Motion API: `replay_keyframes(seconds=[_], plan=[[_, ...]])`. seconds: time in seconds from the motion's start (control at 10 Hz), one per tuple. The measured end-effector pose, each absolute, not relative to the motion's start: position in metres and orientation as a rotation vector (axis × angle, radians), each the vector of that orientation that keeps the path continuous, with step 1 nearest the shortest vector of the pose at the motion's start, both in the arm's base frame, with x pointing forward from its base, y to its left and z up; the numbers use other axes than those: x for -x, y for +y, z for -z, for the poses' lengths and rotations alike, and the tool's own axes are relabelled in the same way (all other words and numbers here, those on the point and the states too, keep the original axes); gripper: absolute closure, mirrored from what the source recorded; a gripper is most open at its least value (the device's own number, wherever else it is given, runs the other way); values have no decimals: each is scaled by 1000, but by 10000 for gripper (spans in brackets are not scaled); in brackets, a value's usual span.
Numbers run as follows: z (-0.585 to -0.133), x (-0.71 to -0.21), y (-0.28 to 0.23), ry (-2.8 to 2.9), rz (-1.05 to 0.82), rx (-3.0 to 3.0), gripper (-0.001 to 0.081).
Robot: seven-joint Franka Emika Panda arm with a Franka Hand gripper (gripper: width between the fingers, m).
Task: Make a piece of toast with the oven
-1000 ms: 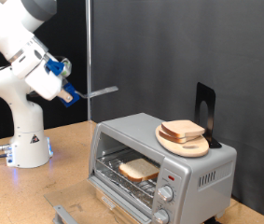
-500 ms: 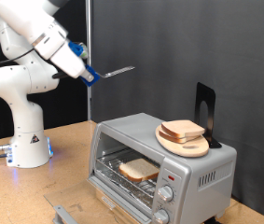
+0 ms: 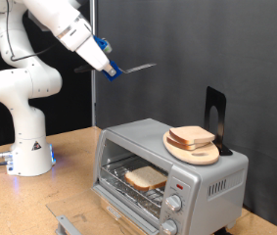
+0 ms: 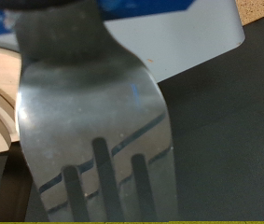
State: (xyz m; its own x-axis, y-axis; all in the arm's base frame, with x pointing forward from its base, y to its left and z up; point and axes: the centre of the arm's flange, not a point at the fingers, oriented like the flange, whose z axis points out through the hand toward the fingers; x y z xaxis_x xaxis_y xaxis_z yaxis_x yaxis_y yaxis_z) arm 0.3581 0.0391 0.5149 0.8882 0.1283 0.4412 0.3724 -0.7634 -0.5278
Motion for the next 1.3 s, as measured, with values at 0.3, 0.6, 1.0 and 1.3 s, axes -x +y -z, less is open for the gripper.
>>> replay_keyframes(seconds=[0.3,0.6,1.0,1.3], plan=[[-517,-360,59,-342,527,2431,469],[-509,-361,72,-360,514,2447,469],[-474,-368,88,-356,493,2518,469],[-447,-376,92,-335,488,2554,469]])
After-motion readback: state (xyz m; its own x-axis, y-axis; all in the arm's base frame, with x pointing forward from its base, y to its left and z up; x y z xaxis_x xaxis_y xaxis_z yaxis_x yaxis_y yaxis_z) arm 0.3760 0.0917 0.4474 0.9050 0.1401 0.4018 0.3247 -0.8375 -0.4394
